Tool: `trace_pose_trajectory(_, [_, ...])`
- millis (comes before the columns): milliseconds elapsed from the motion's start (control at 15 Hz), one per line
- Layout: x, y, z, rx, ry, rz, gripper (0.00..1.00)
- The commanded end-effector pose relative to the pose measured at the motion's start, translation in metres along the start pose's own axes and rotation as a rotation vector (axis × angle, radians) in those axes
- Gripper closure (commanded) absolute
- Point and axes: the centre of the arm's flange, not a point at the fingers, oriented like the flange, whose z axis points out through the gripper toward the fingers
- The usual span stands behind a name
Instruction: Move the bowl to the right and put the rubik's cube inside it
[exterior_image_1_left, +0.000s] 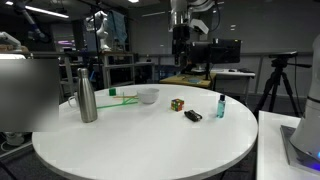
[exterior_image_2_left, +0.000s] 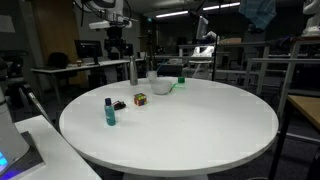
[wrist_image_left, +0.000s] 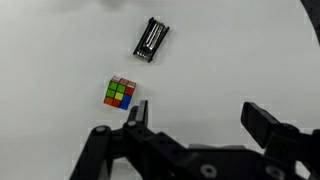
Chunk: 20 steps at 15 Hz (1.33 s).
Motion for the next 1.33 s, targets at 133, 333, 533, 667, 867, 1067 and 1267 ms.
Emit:
trace_pose_trajectory(133, [0.071,0.003,-0.007,-0.082,0.020,-0.001,0.00])
trace_pose_trajectory(333, [0.090,-0.006,-0.020,-0.135,0.095,-0.031,0.00])
trace_pose_trajectory(533, [0.102,-0.012,-0.030,-0.166,0.128,-0.063,0.00])
trace_pose_trajectory(667, [0.086,-0.010,-0.023,-0.139,0.109,-0.063,0.00])
trace_pose_trajectory(867, [0.085,-0.010,-0.020,-0.139,0.102,-0.063,0.00])
trace_pose_trajectory(1067, [0.085,-0.010,-0.020,-0.139,0.102,-0.063,0.00])
trace_pose_trajectory(1267, [0.091,-0.005,-0.018,-0.105,0.124,-0.062,0.00])
